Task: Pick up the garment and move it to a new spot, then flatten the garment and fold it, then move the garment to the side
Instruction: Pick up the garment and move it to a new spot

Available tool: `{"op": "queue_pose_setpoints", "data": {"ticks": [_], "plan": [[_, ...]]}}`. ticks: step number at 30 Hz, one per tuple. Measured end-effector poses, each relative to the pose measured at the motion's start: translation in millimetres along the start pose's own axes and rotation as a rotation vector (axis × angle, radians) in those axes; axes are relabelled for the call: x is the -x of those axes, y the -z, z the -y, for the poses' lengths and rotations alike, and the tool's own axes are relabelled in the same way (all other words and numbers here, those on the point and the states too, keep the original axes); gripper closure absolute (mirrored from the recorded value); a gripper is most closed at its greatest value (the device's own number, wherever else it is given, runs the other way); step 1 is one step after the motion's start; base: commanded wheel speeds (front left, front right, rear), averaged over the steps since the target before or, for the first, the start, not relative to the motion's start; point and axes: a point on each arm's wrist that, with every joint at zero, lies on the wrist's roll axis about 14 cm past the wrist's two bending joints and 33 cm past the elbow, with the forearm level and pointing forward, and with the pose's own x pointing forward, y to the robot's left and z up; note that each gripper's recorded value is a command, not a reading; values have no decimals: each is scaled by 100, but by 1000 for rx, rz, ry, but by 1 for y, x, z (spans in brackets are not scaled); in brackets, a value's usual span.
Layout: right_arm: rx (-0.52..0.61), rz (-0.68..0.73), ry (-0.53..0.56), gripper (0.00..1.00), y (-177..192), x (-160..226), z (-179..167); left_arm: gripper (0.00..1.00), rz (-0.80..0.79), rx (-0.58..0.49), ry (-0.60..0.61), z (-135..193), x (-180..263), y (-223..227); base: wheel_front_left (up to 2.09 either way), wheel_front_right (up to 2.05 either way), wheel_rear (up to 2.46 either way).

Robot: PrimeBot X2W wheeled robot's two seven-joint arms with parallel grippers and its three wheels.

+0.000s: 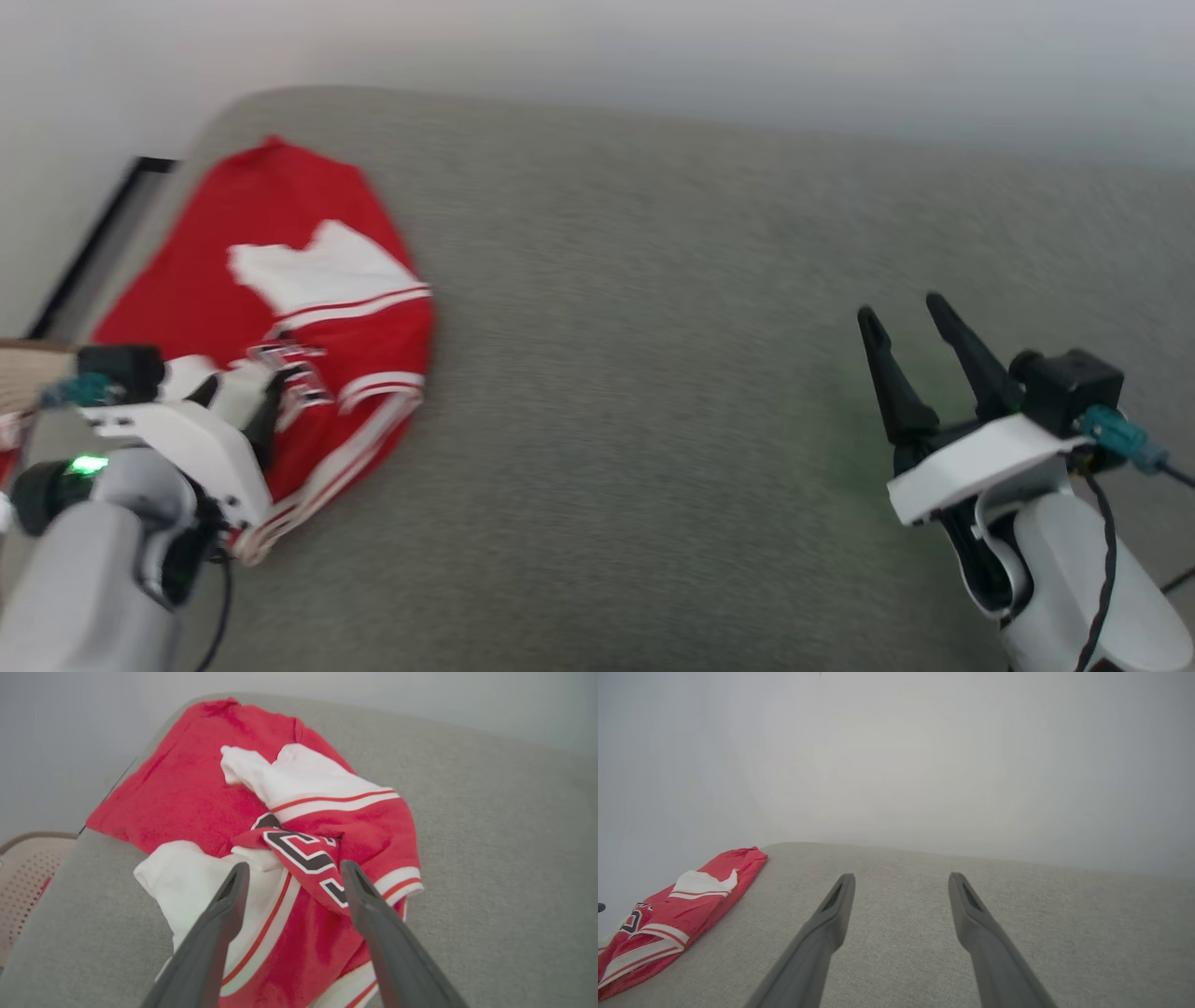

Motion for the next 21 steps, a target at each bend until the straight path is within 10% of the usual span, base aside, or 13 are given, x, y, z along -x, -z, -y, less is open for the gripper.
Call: {"op": "queue_pose_setpoints", "data": {"ticks": [18, 21], "plan": [[-4, -10, 302, 0, 8, 48, 110, 1, -555, 176, 53, 26, -84, 84, 0, 0, 0], [-4, -7, 311, 0, 7, 48, 114, 100, -546, 151, 67, 31, -91, 83, 0, 0, 0]]}}
